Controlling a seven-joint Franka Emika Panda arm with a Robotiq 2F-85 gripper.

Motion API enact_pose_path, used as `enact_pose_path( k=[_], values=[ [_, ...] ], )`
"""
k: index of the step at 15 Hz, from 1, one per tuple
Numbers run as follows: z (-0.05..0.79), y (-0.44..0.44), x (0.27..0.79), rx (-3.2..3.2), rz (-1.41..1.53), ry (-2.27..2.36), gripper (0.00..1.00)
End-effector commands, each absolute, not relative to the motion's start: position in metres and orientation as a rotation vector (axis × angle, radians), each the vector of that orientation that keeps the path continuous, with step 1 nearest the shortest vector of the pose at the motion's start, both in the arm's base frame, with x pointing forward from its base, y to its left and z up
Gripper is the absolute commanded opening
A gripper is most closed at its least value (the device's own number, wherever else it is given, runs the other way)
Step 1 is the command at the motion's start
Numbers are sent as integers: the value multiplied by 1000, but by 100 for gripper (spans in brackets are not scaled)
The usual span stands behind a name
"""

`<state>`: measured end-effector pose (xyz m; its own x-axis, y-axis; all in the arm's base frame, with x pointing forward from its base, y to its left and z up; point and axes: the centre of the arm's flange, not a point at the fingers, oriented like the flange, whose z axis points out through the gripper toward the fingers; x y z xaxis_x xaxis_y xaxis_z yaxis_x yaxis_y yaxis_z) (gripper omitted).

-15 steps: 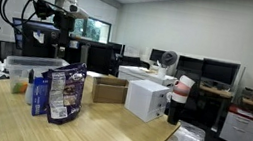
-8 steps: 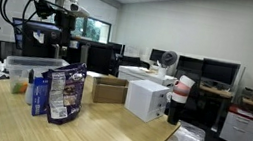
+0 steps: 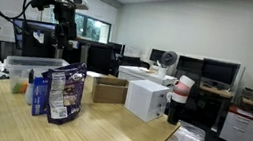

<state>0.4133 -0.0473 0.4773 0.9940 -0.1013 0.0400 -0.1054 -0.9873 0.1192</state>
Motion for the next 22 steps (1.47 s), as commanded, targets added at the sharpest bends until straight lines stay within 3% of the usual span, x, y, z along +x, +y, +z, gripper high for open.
enact_pose_path(
  k=[1, 11, 22],
  values=[
    [480, -41, 397, 3048, 56, 123, 100],
    [490, -38, 386, 3226, 155, 614, 100],
    [479, -28, 381, 3149, -43, 651, 100]
  ],
)
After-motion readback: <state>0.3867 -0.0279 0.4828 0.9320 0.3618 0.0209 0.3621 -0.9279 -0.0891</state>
